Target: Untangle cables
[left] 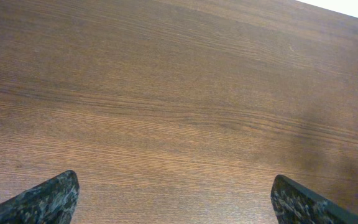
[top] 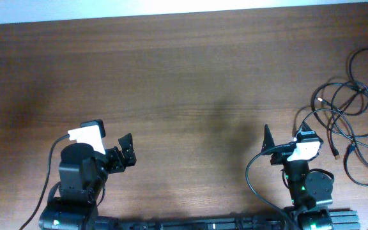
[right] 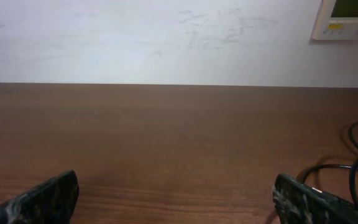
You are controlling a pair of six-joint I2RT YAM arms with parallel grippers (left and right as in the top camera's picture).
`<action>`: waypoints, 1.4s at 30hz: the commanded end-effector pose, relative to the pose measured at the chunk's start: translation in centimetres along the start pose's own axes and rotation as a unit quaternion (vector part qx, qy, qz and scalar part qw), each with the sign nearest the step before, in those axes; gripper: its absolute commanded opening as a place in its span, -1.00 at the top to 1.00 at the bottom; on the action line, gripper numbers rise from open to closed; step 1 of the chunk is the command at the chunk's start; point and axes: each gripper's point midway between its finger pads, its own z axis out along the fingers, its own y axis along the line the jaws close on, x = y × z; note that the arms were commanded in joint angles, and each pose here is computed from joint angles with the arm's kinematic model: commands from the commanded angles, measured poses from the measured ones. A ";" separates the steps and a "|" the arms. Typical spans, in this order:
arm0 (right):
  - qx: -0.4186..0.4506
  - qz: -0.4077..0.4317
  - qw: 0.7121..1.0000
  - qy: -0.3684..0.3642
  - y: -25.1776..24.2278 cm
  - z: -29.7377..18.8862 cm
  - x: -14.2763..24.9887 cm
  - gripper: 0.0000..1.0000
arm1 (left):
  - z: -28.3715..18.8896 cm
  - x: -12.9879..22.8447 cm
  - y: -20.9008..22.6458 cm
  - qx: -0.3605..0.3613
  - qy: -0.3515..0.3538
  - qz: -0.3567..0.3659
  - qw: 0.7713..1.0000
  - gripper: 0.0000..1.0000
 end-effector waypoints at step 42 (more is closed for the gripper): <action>-0.003 -0.005 1.000 0.002 0.0 0.0 0.2 -0.97 | -0.6 -2.1 -1.1 0.066 -0.395 0.150 0.904 -0.98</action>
